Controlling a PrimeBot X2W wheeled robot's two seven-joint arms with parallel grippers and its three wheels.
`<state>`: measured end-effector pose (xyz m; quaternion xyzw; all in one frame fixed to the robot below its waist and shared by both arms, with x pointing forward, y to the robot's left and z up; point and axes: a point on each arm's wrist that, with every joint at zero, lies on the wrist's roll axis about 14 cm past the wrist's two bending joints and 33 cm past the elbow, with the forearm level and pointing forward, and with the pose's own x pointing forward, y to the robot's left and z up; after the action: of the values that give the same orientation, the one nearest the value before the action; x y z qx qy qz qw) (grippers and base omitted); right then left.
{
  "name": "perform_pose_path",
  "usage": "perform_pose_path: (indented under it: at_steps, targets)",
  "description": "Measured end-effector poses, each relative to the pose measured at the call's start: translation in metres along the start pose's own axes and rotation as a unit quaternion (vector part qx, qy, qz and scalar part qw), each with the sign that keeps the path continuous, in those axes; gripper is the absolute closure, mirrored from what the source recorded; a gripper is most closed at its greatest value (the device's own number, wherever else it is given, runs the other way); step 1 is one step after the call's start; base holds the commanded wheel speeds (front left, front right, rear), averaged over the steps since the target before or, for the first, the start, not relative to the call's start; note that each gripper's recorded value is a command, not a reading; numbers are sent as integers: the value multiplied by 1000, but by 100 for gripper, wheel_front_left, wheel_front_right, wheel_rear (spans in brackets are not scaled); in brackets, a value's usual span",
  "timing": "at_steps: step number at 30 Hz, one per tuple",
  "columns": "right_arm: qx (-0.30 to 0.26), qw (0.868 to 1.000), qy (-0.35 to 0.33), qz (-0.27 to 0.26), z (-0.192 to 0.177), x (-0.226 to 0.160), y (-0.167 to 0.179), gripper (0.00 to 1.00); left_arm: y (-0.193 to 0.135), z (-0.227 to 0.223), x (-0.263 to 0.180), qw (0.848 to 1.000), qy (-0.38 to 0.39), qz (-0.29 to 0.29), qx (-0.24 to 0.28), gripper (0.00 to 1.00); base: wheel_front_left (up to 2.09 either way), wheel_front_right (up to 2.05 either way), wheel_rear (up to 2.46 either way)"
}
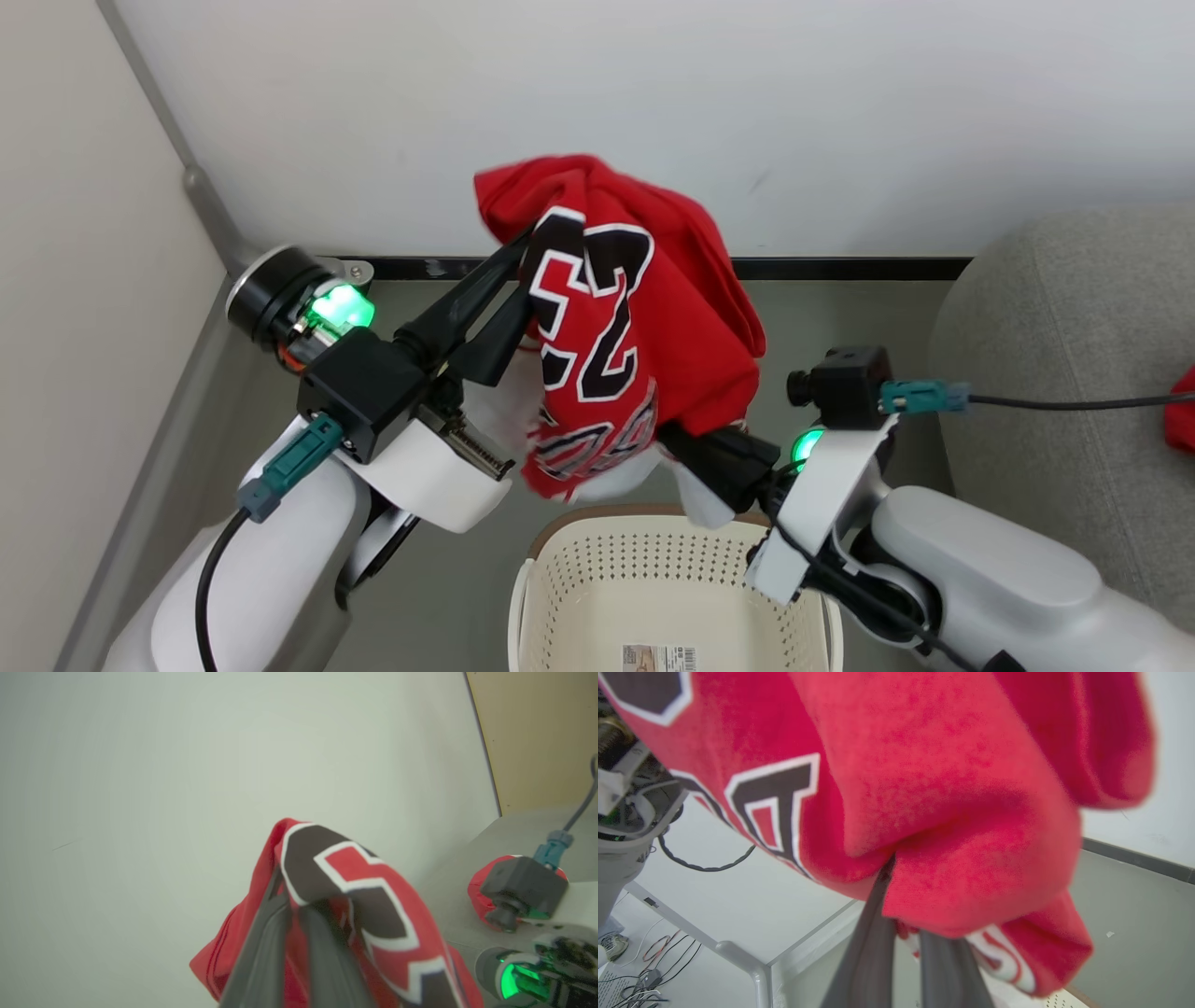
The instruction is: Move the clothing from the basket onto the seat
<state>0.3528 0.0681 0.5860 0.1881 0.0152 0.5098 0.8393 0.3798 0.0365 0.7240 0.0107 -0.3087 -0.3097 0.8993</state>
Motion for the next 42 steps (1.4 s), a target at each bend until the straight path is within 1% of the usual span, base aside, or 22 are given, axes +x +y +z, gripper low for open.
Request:
perform_pose_path:
  at_steps: [2, 6, 12, 14, 17, 19, 20, 21, 22, 23, 24, 29, 34, 37, 38, 42]
  targets:
    - [-12, 1000, -12, -4, 9, -3, -5, 100, 3, -14, -5, 1000, 19, 12, -10, 100, 0, 0, 0]
    - [-32, 999, -35, -27, 28, -13, -21, 100, 7, -39, -17, 998, 56, 31, -29, 100, 0, 0, 0]
    - [-70, 993, -75, -63, 64, -31, -42, 100, 2, -68, -32, 992, 95, 43, -67, 100, 0, 0, 0]
    - [-84, 988, -102, -77, 84, -38, -48, 100, -3, -75, -34, 991, 103, 42, -78, 100, 0, 0, 0]
    - [-105, 977, -159, -100, 123, -52, -56, 100, -11, -78, -34, 989, 102, 41, -100, 100, 0, 0, 0]
    - [-116, 970, -178, -117, 137, -62, -61, 100, -19, -78, -31, 987, 98, 38, -123, 100, 0, 0, 0]
    - [-119, 967, -186, -127, 141, -68, -64, 100, -24, -78, -30, 986, 96, 32, -133, 90, 0, 0, 0]
    - [-122, 964, -190, -137, 143, -74, -68, 100, -28, -78, -30, 985, 97, 29, -142, 68, 0, 0, 0]
    - [-122, 962, -194, -147, 143, -80, -71, 100, -32, -80, -30, 983, 99, 26, -151, 52, 0, 0, 0]
    - [-123, 960, -197, -157, 143, -86, -73, 100, -36, -82, -31, 982, 102, 21, -156, 19, 0, 0, 0]
    - [-123, 958, -199, -166, 143, -92, -76, 100, -40, -84, -33, 981, 106, 18, -161, 0, 0, 0, 0]
    - [-123, 947, -221, -198, 149, -112, -82, 100, -56, -92, -40, 975, 124, 4, -186, 0, 0, 0, 0]
    - [-144, 931, -245, -227, 163, -134, -86, 100, -66, -93, -43, 972, 126, -4, -196, 0, 0, 0, 0]
    - [-149, 926, -247, -244, 163, -146, -89, 100, -77, -91, -43, 971, 124, -19, -205, 0, 0, 0, 0]
    - [-151, 922, -247, -256, 160, -154, -91, 100, -85, -88, -43, 968, 120, -25, -218, 0, 0, 0, 0]
    - [-158, 913, -249, -282, 158, -173, -95, 100, -103, -82, -41, 964, 113, -46, -237, 0, 0, 0, 0]
